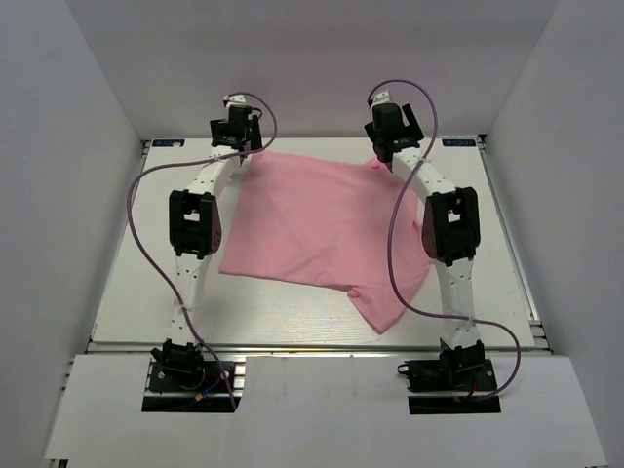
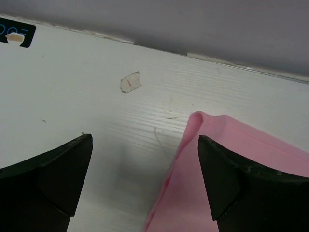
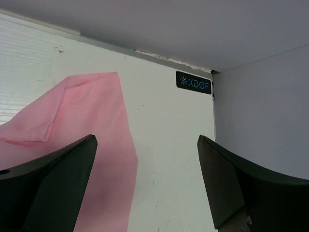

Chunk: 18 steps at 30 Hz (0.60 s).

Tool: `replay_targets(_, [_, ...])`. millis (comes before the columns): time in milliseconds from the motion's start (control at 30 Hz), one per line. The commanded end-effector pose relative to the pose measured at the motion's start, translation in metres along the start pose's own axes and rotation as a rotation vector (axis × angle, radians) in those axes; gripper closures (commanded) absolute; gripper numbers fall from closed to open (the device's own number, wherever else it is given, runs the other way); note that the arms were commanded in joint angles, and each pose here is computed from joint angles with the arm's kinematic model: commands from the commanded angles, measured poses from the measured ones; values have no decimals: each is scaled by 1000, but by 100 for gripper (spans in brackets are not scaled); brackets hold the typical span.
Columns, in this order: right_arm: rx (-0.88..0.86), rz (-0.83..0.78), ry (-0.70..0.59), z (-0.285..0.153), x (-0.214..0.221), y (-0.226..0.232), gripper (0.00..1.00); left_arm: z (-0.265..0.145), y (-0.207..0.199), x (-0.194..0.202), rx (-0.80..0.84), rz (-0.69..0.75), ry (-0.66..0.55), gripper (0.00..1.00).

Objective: Fold and stack the t-shirts
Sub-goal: Flatten out the tshirt

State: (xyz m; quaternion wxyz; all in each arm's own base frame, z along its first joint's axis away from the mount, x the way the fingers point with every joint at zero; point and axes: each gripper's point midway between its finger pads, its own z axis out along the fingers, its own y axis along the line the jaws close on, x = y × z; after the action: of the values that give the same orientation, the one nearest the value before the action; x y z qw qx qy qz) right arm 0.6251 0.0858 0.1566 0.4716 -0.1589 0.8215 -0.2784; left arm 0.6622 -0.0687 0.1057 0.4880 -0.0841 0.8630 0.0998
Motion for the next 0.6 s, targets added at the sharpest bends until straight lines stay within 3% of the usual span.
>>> replay_targets(0, [69,156,-108,-38,-49,-53,10,-34,10,-60,71,-77,-105,0])
replay_targets(67, [-5,193,-119,-56,-49,-55,10,-54,12,-82,130,-98,-150,0])
replay_targets(167, [-158,194,-12,-69,-7,-21,10,-68,2,-68,224,-36,-99,0])
replay_targets(200, [-190,228,-41,-88,-17,-30,10,-73,-7,-57,259,-22,-70,0])
replay_targets(233, [-214,280,17,-96,-3,-23,10,-87,-12,-61,319,-11,-66,0])
replay_targets(300, [-282,301,83,-113,22,-10,10,-97,-19,-33,359,4,8,0])
replay_targets(367, [-330,398,109,-136,32,-11,10,-121,-27,-31,428,11,14,0])
replay_targets(400, [-352,416,149,-142,48,-1,10,-126,-34,-2,486,9,81,0])
replay_targets(467, [-389,456,156,-160,57,-2,10,-141,-41,8,565,-1,91,0])
replay_targets(500, [-405,465,217,-165,82,9,10,-153,-42,26,601,-24,135,0])
replay_targets(567, [-412,505,221,-181,86,1,10,-162,-40,42,616,-37,170,0])
